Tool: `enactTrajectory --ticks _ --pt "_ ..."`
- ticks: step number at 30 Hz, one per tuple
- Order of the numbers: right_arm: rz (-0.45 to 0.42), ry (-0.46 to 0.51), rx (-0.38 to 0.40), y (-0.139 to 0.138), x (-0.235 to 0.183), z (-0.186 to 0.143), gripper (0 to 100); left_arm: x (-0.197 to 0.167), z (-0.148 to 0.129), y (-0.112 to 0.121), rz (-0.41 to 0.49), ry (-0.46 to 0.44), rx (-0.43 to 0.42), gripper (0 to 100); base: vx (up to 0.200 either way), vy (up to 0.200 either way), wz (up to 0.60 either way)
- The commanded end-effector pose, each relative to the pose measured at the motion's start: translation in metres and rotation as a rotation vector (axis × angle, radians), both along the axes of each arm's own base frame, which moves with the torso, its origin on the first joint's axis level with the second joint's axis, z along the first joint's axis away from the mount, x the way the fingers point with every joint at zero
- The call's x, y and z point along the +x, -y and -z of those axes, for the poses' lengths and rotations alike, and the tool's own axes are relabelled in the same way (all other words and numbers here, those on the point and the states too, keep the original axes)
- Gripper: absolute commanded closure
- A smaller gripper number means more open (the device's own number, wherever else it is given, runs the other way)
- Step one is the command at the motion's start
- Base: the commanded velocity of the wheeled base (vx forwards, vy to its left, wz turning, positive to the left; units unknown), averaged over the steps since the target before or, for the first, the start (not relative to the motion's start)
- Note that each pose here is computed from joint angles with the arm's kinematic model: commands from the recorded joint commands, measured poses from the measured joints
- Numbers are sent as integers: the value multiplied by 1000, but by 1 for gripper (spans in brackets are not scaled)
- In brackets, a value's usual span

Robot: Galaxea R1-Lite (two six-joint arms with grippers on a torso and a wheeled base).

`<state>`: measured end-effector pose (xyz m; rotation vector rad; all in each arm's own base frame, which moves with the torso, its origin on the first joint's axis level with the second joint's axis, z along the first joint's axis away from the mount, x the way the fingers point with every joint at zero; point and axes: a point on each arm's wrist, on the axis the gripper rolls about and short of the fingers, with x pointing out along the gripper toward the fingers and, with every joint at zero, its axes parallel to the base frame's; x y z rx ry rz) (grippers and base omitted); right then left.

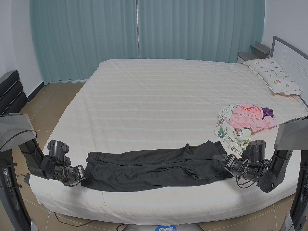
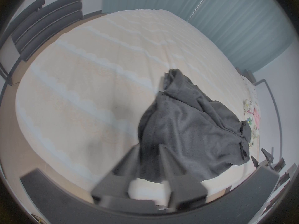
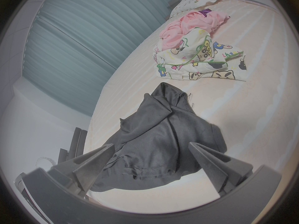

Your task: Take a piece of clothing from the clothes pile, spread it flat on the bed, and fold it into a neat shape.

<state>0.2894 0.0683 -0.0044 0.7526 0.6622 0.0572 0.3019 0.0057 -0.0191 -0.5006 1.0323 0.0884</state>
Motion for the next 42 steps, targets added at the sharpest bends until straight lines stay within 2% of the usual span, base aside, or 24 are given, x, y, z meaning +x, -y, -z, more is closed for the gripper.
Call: enactTrajectory --ticks 1,7,10,14,23,26,28,42 --pt "16 -17 -6 7 -4 -1 0 -6 4 0 -11 -30 5 100 0 0 0" --pt "50 -53 -12 18 -5 -4 0 -8 1 -1 -17 -24 7 100 0 0 0" --pt "45 -92 -7 20 -6 -3 0 -7 1 -5 -30 -20 5 100 0 0 0" --pt "35 -85 11 19 4 -3 0 -6 3 -6 -33 -26 2 100 0 0 0" --pt "64 -203 48 18 -20 11 0 -4 3 -7 -32 -21 -7 100 0 0 0" --pt "55 -219 39 15 -23 14 0 -4 2 -7 -32 -19 -7 100 0 0 0" --pt "16 -238 26 4 -28 19 0 -4 3 -7 -32 -19 -7 100 0 0 0" --pt "9 -180 23 -14 2 30 0 -4 3 -7 -32 -21 -7 100 0 0 0"
